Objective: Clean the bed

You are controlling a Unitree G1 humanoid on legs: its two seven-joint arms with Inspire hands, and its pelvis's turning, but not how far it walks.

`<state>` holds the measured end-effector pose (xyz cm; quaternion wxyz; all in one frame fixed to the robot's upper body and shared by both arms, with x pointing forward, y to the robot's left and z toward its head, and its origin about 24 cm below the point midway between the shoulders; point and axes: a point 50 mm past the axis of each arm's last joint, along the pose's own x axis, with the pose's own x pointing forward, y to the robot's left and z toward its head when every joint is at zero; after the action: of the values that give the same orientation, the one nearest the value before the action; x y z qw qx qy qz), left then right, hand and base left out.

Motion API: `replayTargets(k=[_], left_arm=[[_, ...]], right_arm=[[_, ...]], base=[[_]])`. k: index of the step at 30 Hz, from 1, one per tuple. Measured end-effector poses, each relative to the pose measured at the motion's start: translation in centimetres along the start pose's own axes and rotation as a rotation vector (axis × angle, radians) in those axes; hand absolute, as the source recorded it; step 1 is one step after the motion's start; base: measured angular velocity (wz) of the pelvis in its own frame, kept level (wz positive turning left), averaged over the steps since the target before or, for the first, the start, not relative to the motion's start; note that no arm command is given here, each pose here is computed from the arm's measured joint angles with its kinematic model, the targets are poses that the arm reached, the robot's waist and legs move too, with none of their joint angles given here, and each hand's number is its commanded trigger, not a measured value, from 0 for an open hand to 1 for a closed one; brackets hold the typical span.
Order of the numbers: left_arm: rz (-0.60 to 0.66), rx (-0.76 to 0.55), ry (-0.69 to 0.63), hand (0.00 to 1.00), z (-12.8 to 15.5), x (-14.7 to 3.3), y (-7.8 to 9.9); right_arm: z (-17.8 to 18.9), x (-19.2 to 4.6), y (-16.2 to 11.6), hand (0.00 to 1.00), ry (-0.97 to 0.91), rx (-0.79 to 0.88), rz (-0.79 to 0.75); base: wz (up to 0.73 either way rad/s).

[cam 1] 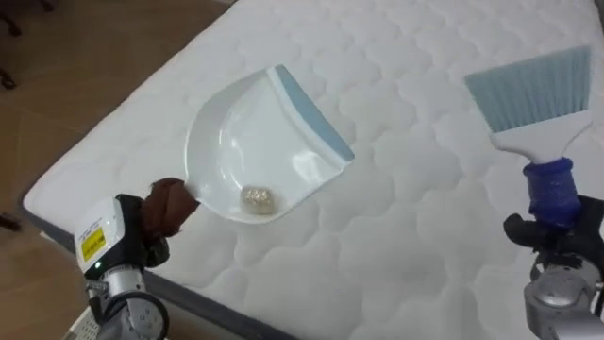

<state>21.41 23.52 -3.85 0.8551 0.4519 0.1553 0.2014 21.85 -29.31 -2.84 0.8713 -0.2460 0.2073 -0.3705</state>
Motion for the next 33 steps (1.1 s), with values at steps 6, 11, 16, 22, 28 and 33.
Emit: replayTargets(k=[6, 11, 16, 22, 28, 33], left_arm=[[-0.006, -0.04, -0.018, 1.0, 0.4, 0.0, 0.2], [0.004, -0.08, -0.064, 1.0, 1.5, 0.1, 0.5], [-0.031, -0.087, -0.062, 1.0, 1.4, -0.3, -0.1], [0.012, -0.073, -0.043, 1.0, 0.8, 0.1, 0.8], [0.031, -0.075, -0.036, 1.0, 0.6, 0.2, 1.1], [-0.002, -0.06, -0.037, 1.0, 0.4, -0.2, 0.6]], right_arm=[[-0.1, -0.8, 0.6, 0.0, 0.047, 0.087, 0.01], [0.5, -1.0, 0.8, 0.0, 0.04, 0.154, 0.017], [0.3, -1.1, 0.7, 0.0, 0.045, 0.157, 0.037], [0.4, -1.2, 0.9, 0.0, 0.031, 0.179, 0.101], [-0.8, -1.8, 0.6, 0.0, 0.051, 0.166, 0.11], [-1.6, -2.5, 0.6, 0.0, 0.095, 0.203, 0.139]], base=[[0.39], [0.81], [1.01], [0.38], [0.62], [0.83]])
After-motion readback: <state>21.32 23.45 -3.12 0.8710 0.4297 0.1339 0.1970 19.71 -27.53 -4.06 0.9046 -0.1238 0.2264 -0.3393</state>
